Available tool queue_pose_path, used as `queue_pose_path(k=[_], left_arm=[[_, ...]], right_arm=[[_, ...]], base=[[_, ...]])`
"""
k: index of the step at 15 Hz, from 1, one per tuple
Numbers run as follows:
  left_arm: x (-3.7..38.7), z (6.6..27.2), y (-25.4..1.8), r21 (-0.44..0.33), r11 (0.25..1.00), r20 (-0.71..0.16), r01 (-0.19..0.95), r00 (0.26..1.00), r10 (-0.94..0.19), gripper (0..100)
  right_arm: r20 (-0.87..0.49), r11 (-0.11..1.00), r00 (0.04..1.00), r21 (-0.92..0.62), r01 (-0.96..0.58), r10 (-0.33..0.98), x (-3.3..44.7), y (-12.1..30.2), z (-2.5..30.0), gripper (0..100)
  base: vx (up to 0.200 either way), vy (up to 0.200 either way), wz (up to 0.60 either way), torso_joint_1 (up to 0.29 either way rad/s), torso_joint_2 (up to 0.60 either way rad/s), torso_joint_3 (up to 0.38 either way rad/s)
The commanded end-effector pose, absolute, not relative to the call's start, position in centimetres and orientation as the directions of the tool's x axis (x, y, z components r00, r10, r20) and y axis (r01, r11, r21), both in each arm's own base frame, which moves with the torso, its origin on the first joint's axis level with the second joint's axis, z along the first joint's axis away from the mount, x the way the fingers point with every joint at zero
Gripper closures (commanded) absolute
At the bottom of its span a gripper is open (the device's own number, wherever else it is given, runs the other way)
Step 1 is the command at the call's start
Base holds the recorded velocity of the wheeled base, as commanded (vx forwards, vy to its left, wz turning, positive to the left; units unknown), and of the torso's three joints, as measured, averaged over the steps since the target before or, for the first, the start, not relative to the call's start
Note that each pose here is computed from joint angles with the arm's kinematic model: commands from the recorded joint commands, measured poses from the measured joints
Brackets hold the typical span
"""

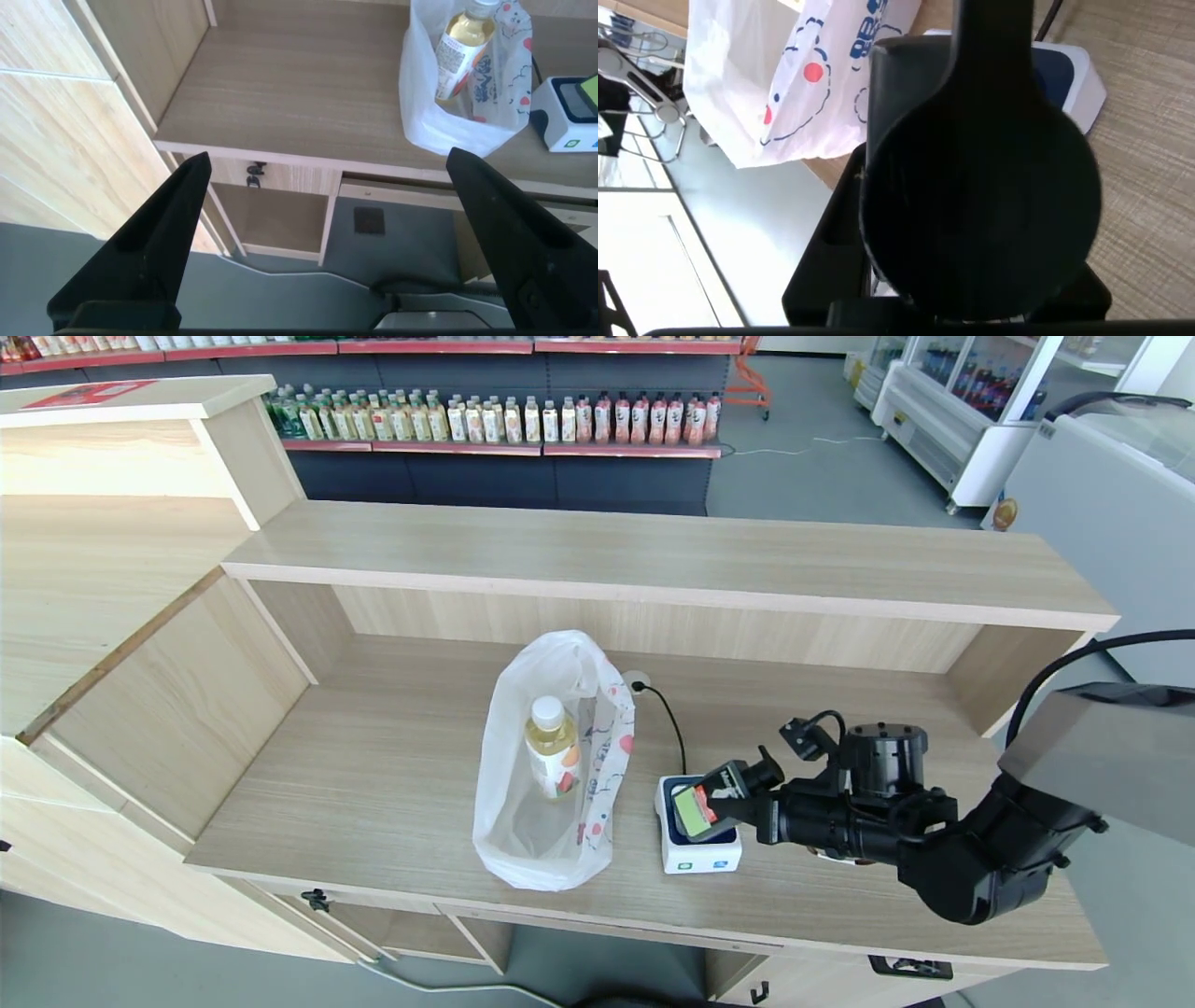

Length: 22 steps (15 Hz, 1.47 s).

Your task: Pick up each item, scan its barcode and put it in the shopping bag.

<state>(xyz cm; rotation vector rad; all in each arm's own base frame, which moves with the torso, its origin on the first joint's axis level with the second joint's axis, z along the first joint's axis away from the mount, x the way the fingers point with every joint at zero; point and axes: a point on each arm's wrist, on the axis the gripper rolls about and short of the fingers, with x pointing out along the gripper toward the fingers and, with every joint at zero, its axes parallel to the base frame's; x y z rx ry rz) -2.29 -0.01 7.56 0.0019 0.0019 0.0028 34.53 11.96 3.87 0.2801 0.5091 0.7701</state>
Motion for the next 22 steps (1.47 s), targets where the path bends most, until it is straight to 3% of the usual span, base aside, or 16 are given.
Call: queue_pose_path(k=[1,8,10,11,13,16,22], left_arm=[[-2.3,7.6,0.0,0.002,1.000,-0.002,-0.003,1.000,0.003,0],[-2.3,7.6,0.0,0.002,1.000,-0.002,-0.003,1.000,0.003,0],[-2.3,7.6,0.0,0.002,1.000,-0.002,-0.003,1.000,0.003,0],[-2.3,7.6,0.0,0.002,1.000,-0.002,-0.003,1.000,0.003,0],[-2.3,7.6,0.0,0.000,1.000,-0.002,-0.003,1.000,0.003,0],[-2.3,7.6,0.0,0.000,1.000,-0.002,-0.003,1.000,0.003,0],[-2.3,7.6,0.0,0.003,1.000,-0.002,-0.003,1.000,0.003,0]], right_arm=[[-0.342,0.686,0.597,0.425,-0.590,0.726,34.6,12.8,3.2,100],[-0.308,0.686,0.617,0.418,-0.596,0.724,34.4,12.6,4.8,100],[-0.278,0.684,0.629,0.392,-0.615,0.726,33.5,12.3,6.5,100],[-0.210,0.677,0.646,0.311,-0.667,0.734,32.4,12.0,9.7,100],[-0.144,0.673,0.658,0.201,-0.712,0.739,31.0,11.6,12.6,100],[-0.154,0.689,0.672,0.131,-0.713,0.724,30.1,10.5,12.7,100],[-0.186,0.697,0.674,0.127,-0.705,0.715,29.9,10.2,11.7,100]], base=[[0.000,0.000,0.00,0.000,0.00,0.000],[0.000,0.000,0.00,0.000,0.00,0.000],[0.000,0.000,0.00,0.000,0.00,0.000],[0.000,0.000,0.00,0.000,0.00,0.000],[0.000,0.000,0.00,0.000,0.00,0.000],[0.000,0.000,0.00,0.000,0.00,0.000],[0.000,0.200,0.00,-0.003,0.00,0.004]])
